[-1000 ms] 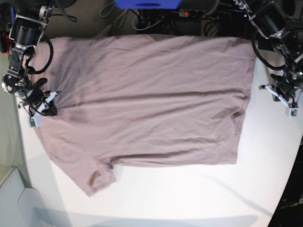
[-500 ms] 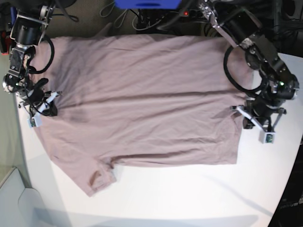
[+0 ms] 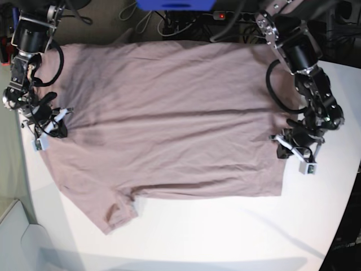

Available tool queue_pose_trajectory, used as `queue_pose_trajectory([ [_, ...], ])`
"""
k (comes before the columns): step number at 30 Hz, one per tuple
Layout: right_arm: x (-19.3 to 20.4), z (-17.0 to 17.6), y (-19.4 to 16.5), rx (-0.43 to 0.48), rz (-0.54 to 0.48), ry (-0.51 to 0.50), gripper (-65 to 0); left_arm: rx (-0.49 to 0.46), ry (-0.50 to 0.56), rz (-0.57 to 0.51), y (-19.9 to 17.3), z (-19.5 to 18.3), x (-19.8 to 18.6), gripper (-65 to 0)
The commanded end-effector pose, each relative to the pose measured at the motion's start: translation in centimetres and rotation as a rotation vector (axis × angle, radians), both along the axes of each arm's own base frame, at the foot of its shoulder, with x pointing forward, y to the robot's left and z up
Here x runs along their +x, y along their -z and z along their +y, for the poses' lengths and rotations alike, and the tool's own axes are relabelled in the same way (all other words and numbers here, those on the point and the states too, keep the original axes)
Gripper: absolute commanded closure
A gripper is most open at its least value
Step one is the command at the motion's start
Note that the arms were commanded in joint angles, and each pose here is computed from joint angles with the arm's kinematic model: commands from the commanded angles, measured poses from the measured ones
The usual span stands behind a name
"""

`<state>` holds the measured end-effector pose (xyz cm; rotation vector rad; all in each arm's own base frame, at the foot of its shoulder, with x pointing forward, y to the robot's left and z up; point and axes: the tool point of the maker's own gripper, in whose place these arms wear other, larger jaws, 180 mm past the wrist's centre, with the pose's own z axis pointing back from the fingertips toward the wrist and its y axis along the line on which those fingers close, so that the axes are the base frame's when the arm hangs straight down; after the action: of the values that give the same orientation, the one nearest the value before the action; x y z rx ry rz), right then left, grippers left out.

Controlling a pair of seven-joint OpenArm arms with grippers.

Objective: Layout the t-shirt on the table in an organized manner, then fold the t-shirt properly
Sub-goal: 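Release the shirt with the left gripper and reposition it on the shirt's side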

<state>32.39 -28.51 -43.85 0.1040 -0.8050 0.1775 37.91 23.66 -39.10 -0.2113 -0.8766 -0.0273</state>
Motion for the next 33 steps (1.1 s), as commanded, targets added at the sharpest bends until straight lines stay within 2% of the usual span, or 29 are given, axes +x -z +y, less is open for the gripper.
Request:
queue_pose_trajectory([
  [1,-2.7,-1.7,2.2,-0.095,0.154,-0.005,0.0,0.007,-0.014,-0.056,-1.5,1.3,1.2,-0.5],
  [10,-2.5,-1.5,2.2,-0.093,0.151,-0.008,0.0,0.054,-0.104,-0.037,-0.4,9.7,0.4,-0.5],
  [15,-2.5,-1.6,2.2,-0.094,0.153,-0.007,0.0,0.129,-0.142,-0.047,-2.5,14.2,-0.3,-0.5],
  [18,-2.4,-1.5,2.2,-0.092,0.152,-0.005,0.0,0.095,-0.217,-0.095,-4.6,16.6,-0.8,-0.5],
  [21,-2.4,-1.4,2.2,-0.09,0.153,-0.006,0.0,0.069,-0.238,-0.075,-6.5,17.2,-1.8,-0.5],
  [24,-2.4,-1.4,2.2,-0.09,0.153,-0.006,0.0,0.044,-0.192,-0.074,-8.5,15.0,-2.6,-0.5],
  [27,-2.3,-1.4,2.0,-0.091,0.146,-0.005,0.0,0.025,-0.089,-0.134,-10.9,9.4,-3.1,-0.5],
  [29,-1.4,-1.0,0.6,-0.108,0.1,-0.018,0.0,0.014,-0.044,-0.174,-11.8,5.2,-3.6,-0.5],
  [33,-0.5,0.0,-1.9,-0.143,0.019,-0.047,0.0,-0.029,0.037,-0.113,-8.6,-2.0,-4.1,-0.5],
])
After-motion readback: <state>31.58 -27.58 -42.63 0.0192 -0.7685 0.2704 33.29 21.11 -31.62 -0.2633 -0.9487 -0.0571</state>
